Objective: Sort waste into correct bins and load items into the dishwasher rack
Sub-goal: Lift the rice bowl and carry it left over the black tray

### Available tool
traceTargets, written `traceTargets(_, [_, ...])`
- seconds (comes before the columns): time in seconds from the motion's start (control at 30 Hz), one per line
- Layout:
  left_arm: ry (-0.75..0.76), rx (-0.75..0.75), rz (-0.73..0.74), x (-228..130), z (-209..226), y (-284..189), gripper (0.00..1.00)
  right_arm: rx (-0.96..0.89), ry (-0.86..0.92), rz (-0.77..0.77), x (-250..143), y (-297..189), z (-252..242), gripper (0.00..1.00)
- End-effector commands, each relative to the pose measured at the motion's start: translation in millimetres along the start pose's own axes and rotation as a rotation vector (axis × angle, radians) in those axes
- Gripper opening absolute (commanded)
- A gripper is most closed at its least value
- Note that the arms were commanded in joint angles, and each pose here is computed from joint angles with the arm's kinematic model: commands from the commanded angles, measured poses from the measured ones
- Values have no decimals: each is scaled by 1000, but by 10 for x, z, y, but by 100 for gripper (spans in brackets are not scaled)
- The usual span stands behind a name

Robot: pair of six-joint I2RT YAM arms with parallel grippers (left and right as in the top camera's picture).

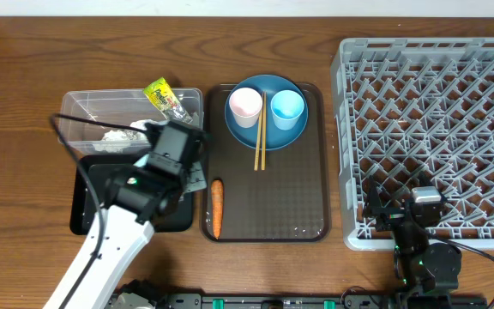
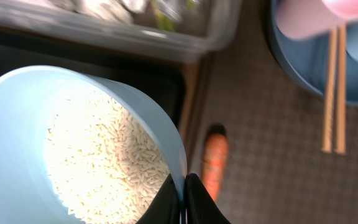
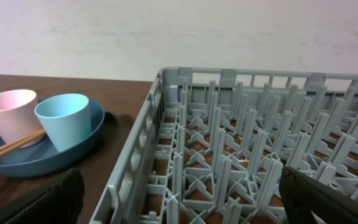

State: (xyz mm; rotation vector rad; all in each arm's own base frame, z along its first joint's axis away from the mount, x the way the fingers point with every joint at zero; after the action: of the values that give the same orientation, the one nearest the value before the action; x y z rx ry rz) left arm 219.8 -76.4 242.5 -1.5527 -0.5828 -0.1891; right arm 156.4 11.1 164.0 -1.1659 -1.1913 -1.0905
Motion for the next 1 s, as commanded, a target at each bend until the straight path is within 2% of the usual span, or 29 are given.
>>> traceTargets(0.0, [-10, 56, -83, 83, 175, -85, 6, 6, -8, 4, -9, 0, 12, 99])
traceTargets(0.37, [-127, 66, -103, 229, 450, -94, 6, 6, -8, 4, -9, 0, 12, 99])
traceTargets(0.83, [-199, -247, -8, 371, 872, -45, 6, 6, -8, 4, -9, 0, 12, 99])
traceTargets(0.97, [-264, -338, 17, 338, 1048, 30, 6, 6, -8, 4, -9, 0, 12, 99])
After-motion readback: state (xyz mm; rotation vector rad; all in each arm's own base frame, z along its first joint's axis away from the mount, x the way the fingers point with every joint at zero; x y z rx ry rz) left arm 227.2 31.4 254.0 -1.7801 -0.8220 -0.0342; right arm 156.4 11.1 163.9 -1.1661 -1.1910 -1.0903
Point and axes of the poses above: each gripper's point midway between its finger pads, its own y axis out along the fingers, its own z axis along the line the jaws close on, x = y × z, the point moved 9 cm from there along -y, back along the fingers
